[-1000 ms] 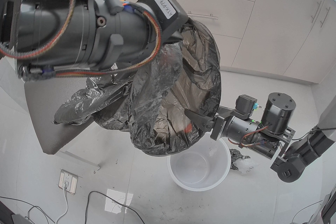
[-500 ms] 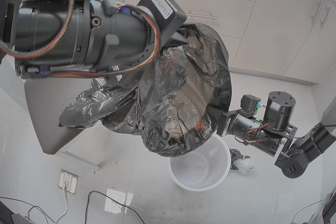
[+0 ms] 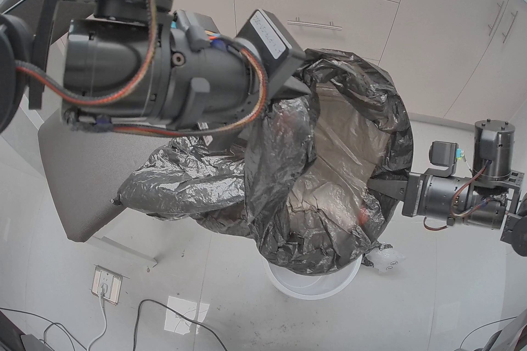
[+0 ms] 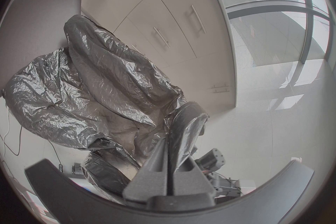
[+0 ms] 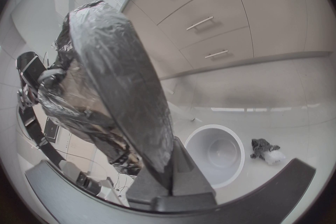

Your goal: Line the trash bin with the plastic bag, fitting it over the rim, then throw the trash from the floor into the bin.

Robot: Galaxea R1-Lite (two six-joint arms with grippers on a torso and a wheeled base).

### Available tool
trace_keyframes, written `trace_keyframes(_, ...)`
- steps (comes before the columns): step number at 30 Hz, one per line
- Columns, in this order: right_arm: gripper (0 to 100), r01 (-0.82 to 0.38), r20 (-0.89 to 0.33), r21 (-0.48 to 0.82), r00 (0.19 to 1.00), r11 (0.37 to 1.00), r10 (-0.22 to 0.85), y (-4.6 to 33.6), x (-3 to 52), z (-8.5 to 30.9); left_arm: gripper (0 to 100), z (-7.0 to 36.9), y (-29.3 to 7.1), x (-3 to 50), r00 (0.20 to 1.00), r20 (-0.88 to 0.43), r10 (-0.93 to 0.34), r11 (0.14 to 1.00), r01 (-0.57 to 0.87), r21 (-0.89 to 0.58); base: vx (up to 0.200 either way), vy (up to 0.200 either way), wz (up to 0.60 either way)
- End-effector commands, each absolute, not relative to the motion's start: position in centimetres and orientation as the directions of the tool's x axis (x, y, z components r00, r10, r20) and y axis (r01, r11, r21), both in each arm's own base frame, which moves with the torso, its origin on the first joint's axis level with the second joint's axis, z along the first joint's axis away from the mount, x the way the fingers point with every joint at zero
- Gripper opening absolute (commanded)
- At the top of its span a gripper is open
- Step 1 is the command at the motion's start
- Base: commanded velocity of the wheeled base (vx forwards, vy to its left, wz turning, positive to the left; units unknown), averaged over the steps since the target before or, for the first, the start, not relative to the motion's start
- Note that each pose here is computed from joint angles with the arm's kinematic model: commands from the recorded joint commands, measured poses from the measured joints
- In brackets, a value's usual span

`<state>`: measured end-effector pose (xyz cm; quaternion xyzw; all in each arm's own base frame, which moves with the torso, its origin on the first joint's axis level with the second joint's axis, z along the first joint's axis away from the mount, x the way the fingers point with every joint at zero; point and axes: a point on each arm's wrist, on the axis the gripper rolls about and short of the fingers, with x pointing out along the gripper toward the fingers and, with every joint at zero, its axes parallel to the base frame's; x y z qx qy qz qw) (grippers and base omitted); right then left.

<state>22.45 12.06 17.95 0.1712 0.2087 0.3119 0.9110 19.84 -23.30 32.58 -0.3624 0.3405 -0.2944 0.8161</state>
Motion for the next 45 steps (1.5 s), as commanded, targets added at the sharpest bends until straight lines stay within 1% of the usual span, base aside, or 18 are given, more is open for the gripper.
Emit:
trace_keyframes(1, 0, -0.551, -0.181, 0.464, 0.707, 0.694, 0.683, 9.7, 19.7, 23.5, 0, 29.8, -25.6, 21.5, 0.544, -0.420, -0.726, 0.599, 0.201, -0.775, 0.000, 0.000, 0.00)
trace_keyframes(7, 0, -0.556, -0.168, 0.462, 0.710, 0.691, 0.683, 9.2, 18.9, 24.6, 0, 29.0, -26.7, 21.3, 0.519, -0.439, -0.733, 0.607, 0.207, -0.767, 0.000, 0.000, 0.00)
trace_keyframes(17, 0, -0.537, -0.205, 0.460, 0.711, 0.707, 0.673, 8.7, 18.3, 25.4, 0, 28.3, -27.4, 21.4, 0.507, -0.454, -0.732, 0.613, 0.201, -0.764, 0.000, 0.000, 0.00)
trace_keyframes(23, 0, -0.529, -0.257, 0.427, 0.707, 0.734, 0.659, 8.3, 18.0, 25.4, 0, 27.5, -28.4, 21.1, 0.483, -0.476, -0.735, 0.624, 0.205, -0.754, 0.000, 0.000, 0.00)
trace_keyframes(30, 0, -0.530, -0.276, 0.415, 0.701, 0.739, 0.658, 7.3, 15.5, 27.1, 0, 27.2, -29.6, 20.0, 0.448, -0.483, -0.752, 0.620, 0.235, -0.749, 0.000, 0.000, 0.00)
trace_keyframes(38, 0, -0.555, -0.250, 0.385, 0.707, 0.738, 0.662, 6.8, 14.1, 27.8, 0, 27.6, -29.2, 19.8, 0.451, -0.472, -0.757, 0.611, 0.235, -0.756, 0.000, 0.000, 0.00)
trace_keyframes(45, 0, -0.557, -0.280, 0.391, 0.686, 0.733, 0.671, 7.2, 14.3, 27.2, 0, 26.7, -29.4, 20.0, 0.446, -0.499, -0.743, 0.631, 0.217, -0.745, 0.000, 0.000, 0.00)
